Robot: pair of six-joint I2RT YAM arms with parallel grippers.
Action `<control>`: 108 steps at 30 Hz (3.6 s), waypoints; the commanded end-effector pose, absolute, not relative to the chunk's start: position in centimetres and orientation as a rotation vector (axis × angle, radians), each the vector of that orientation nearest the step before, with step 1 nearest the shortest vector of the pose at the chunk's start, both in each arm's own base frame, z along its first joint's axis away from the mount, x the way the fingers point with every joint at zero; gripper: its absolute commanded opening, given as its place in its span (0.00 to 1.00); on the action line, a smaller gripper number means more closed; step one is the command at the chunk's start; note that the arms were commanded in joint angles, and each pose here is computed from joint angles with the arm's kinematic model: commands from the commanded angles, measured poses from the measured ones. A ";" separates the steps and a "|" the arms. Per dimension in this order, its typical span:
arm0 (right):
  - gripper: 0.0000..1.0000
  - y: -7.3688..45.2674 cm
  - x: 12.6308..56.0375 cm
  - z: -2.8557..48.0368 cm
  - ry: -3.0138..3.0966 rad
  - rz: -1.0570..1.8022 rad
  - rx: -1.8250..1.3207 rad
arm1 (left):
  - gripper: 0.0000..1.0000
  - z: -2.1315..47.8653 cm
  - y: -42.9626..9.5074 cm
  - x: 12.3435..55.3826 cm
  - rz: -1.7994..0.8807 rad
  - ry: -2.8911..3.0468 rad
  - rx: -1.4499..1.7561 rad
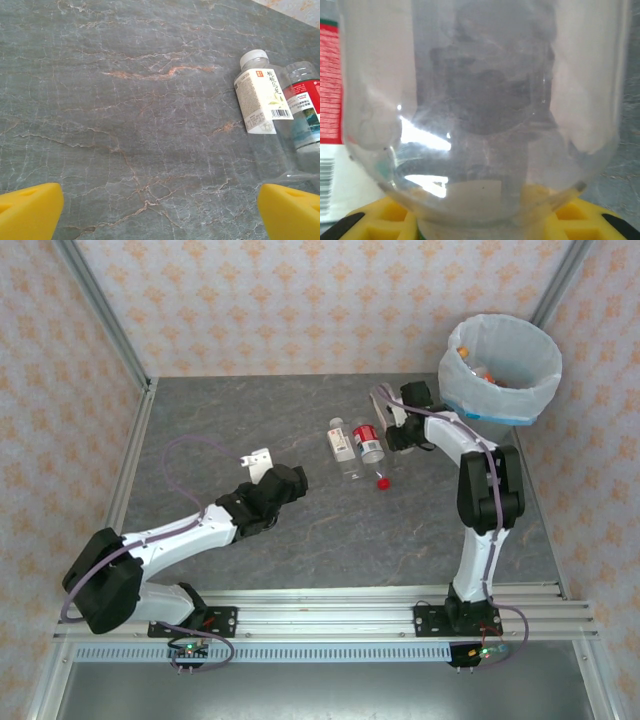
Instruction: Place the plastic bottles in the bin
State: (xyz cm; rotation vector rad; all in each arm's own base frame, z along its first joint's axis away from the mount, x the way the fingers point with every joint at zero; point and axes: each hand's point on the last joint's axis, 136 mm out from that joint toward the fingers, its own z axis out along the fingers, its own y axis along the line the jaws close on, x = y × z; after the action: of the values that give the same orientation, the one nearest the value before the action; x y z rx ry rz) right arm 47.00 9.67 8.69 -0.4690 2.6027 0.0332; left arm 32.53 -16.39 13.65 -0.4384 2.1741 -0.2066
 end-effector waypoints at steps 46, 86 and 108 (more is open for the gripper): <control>0.02 3.9 45.6 38.1 1.801 0.055 -0.169 | 1.00 19.6 -24.2 34.2 -0.657 2.118 -0.215; 0.39 -15.9 54.3 31.9 2.094 -0.608 0.132 | 1.00 18.3 -24.8 34.6 -0.630 2.171 -0.223; 0.99 -16.0 52.0 36.9 1.965 -0.459 0.439 | 1.00 16.8 -24.5 34.4 -0.611 2.198 -0.238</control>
State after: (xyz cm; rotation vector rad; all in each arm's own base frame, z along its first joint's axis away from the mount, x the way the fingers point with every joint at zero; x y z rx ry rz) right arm 54.02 -16.59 33.54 0.3604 2.0260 -0.5402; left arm 34.37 -24.80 17.51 -0.2311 2.1799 -0.6388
